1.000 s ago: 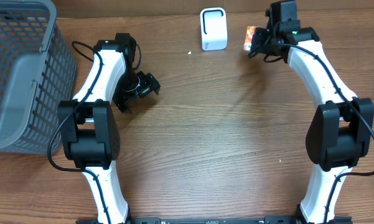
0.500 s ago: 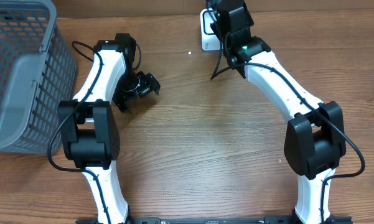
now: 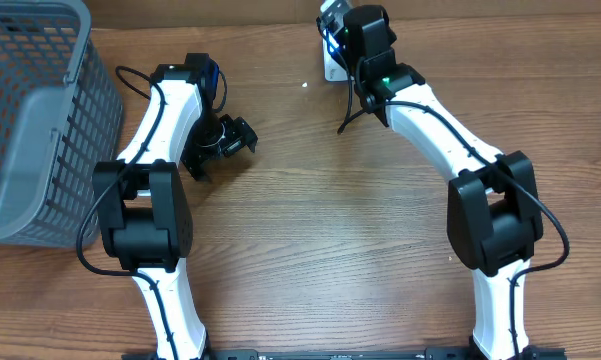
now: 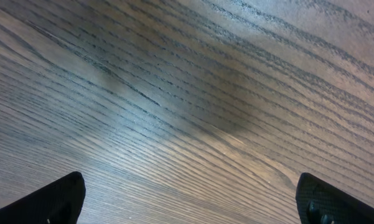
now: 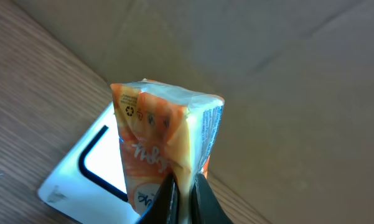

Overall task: Scan the item barcode
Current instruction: 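Carry the Kleenex pack off the right edge with the right gripper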

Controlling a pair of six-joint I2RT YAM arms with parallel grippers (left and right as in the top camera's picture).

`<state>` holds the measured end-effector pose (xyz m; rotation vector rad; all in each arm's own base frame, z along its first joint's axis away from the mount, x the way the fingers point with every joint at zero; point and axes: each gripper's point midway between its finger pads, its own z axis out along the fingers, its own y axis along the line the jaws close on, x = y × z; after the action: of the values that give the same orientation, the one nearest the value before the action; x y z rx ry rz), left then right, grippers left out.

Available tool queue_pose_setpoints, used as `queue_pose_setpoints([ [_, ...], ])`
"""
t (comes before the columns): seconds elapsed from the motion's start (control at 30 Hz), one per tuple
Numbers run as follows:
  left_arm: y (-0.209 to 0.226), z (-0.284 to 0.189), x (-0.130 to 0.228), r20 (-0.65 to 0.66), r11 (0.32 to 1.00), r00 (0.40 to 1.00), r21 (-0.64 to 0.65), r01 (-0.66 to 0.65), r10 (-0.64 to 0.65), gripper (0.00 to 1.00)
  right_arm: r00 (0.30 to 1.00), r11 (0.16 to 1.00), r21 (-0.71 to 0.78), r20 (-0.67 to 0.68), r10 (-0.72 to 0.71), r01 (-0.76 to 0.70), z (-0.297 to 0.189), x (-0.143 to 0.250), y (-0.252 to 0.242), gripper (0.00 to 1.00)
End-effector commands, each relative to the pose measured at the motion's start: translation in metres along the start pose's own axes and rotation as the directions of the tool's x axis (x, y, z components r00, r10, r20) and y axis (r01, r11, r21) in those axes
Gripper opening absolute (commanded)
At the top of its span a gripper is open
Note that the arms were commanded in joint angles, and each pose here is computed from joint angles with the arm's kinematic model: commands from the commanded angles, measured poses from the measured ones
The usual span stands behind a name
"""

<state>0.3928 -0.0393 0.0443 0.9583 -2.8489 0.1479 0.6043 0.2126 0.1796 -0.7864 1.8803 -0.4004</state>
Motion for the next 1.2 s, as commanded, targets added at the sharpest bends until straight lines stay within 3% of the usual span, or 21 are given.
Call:
queue_pose_setpoints([
  [0.0,-0.001,0.006,0.006,-0.021,1.000,1.000,-0.008,0.012,-0.013,1.00,1.000,1.000,-0.029,0.021,-0.007,0.008,0.010,0.000,0.008,0.04],
  [0.53,-0.001,0.006,0.006,-0.020,1.000,1.000,-0.009,0.013,-0.013,1.00,0.998,0.998,0.000,-0.013,-0.057,0.057,0.020,0.016,0.001,0.04],
  [0.7,-0.002,0.006,0.006,-0.021,1.000,1.000,-0.008,0.012,-0.013,1.00,0.998,0.971,0.237,-0.062,-0.001,0.015,0.018,0.024,-0.054,0.04],
  [0.9,-0.002,0.006,0.007,-0.021,1.000,1.000,-0.009,0.010,-0.010,1.00,0.981,0.817,0.574,-0.121,0.152,-0.055,-0.006,0.057,-0.153,0.04],
  [1.03,-0.002,0.006,0.006,-0.020,1.000,1.000,-0.009,0.012,-0.012,1.00,0.937,0.692,0.721,-0.228,0.264,-0.019,-0.028,0.114,-0.215,0.04],
  [1.17,-0.002,0.006,0.007,-0.021,1.000,1.000,-0.009,0.011,-0.011,1.00,0.846,0.478,0.878,-0.246,0.473,-0.011,-0.067,0.187,-0.272,0.04],
])
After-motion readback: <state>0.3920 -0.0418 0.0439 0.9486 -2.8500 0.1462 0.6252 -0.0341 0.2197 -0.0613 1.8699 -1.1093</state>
